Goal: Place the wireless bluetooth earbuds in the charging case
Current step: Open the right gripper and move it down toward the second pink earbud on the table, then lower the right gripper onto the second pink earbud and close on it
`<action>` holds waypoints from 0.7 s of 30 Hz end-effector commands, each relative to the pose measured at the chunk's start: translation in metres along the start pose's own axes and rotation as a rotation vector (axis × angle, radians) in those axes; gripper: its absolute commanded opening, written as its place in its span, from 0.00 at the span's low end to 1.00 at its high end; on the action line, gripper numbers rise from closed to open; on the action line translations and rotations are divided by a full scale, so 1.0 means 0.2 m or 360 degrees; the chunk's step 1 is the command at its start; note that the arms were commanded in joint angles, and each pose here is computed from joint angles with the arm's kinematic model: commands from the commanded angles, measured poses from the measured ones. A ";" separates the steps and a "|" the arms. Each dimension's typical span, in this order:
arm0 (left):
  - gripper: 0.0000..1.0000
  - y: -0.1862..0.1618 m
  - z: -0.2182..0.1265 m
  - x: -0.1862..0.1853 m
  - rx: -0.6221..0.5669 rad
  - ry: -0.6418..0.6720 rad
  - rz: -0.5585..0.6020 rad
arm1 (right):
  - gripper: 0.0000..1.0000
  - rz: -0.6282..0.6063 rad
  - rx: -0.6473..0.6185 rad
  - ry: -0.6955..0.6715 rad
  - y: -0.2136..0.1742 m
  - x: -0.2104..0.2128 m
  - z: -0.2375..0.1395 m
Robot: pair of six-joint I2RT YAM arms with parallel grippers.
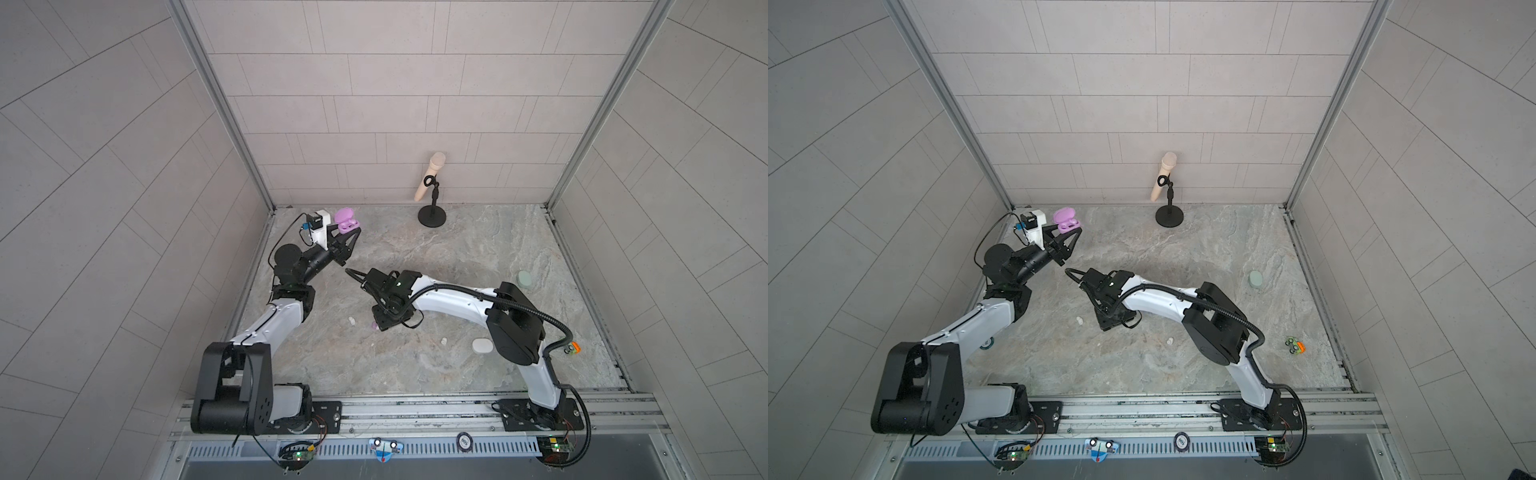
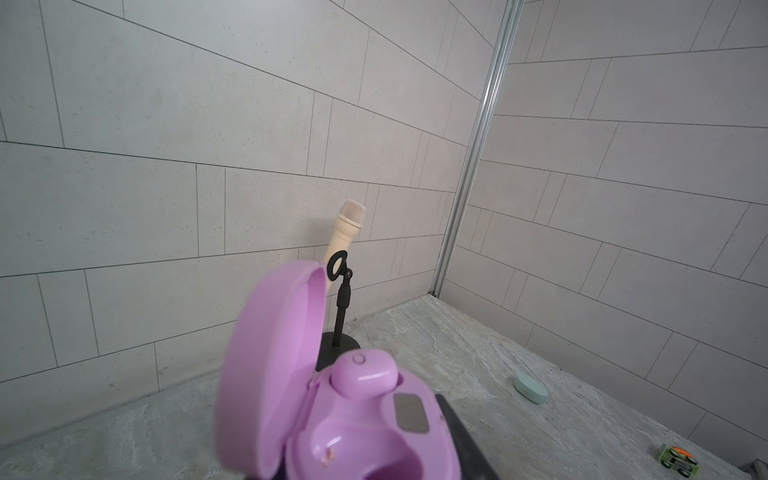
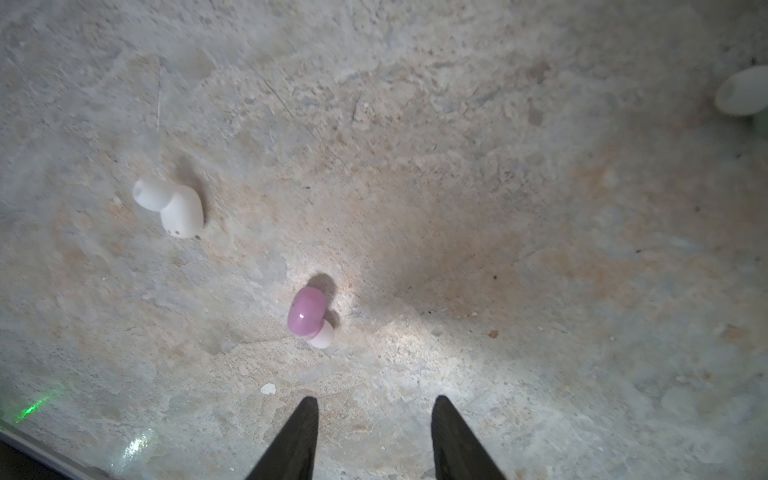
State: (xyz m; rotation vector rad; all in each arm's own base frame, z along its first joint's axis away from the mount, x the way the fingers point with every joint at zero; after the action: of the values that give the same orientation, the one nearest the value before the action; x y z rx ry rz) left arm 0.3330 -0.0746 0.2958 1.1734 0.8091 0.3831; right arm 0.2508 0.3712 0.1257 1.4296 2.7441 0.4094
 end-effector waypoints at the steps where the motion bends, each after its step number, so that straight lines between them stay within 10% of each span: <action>1: 0.21 0.11 0.00 -0.01 -0.0091 -0.0058 0.0071 | 0.47 -0.0005 0.0041 -0.0048 0.00 0.01 0.00; 21: 0.21 0.12 -0.05 0.09 -0.0132 0.0020 0.0035 | 0.44 -0.0105 0.0130 -0.0005 0.09 0.10 0.12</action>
State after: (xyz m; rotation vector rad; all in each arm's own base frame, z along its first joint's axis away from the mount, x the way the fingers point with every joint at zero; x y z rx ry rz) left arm 0.3417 -0.0470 0.2983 1.1234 0.8434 0.4213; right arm 0.2617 0.4021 0.1099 1.3678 2.8118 0.3496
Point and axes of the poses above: each gripper's point midway between its finger pads, its own z axis out along the fingers, its own x axis along the line the jaws close on, y = z × x, the point moved 7 cm from there along -z, back along the fingers, and after that the axes turned 13 degrees about -z, right-handed, at the moved point
